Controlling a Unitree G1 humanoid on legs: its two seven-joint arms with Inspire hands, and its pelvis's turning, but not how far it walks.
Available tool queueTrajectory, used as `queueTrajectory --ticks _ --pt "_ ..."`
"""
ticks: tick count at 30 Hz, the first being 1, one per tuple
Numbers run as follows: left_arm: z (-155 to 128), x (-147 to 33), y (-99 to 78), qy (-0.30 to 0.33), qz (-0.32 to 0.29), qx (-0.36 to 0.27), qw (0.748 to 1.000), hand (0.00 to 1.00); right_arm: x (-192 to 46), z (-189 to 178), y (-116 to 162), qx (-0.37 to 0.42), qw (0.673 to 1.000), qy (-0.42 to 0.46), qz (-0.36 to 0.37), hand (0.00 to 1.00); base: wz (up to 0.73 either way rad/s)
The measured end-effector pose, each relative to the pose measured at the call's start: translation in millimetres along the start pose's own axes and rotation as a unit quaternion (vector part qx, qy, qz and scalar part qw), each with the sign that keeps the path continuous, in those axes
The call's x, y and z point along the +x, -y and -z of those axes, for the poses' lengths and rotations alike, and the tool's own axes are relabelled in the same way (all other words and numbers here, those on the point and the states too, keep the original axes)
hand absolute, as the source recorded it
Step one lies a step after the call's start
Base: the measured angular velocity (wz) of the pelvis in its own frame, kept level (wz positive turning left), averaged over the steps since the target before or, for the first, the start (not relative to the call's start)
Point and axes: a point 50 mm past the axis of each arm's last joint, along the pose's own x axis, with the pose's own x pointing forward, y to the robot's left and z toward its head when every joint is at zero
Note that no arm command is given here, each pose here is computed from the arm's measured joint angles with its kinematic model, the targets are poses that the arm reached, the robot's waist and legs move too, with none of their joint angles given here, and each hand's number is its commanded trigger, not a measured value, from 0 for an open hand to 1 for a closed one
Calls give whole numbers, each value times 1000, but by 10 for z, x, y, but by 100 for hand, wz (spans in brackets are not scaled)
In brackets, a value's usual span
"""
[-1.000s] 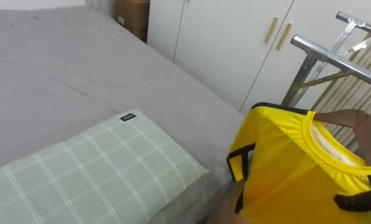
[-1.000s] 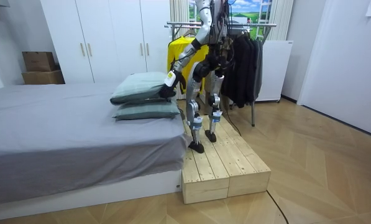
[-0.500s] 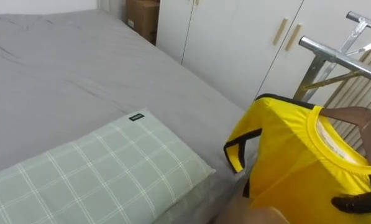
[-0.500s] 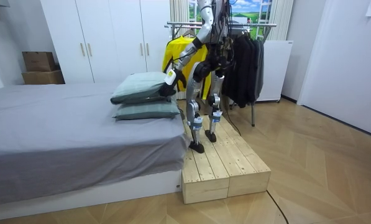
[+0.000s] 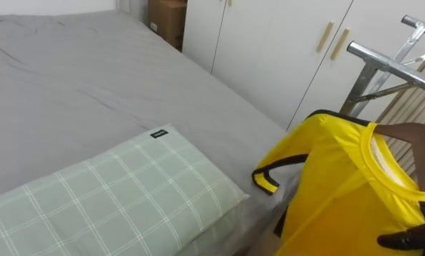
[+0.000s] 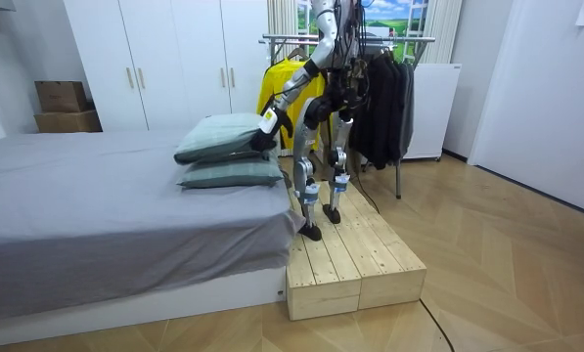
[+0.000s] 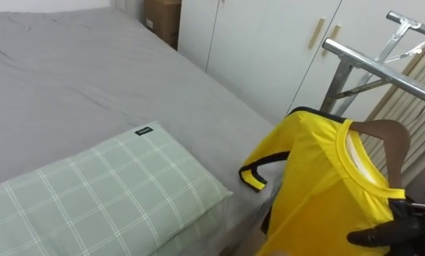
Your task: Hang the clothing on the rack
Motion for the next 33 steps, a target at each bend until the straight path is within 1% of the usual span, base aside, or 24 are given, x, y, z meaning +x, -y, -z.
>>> queueTrajectory --ticks 17,24,29,33 --pt "27 -9 8 -4 0 3 1000 0 -1 -57 27 -12 999 11 32 0 -2" --pt "91 -32 39 -14 2 14 1000 0 -2 -75 32 -14 999 14 40 0 -2" --pt "133 -49 73 -22 2 27 999 0 -7 -80 56 -13 998 16 61 0 -1" --pt "187 -70 117 -37 0 57 998 0 -35 -87 117 -18 995 15 98 0 0"
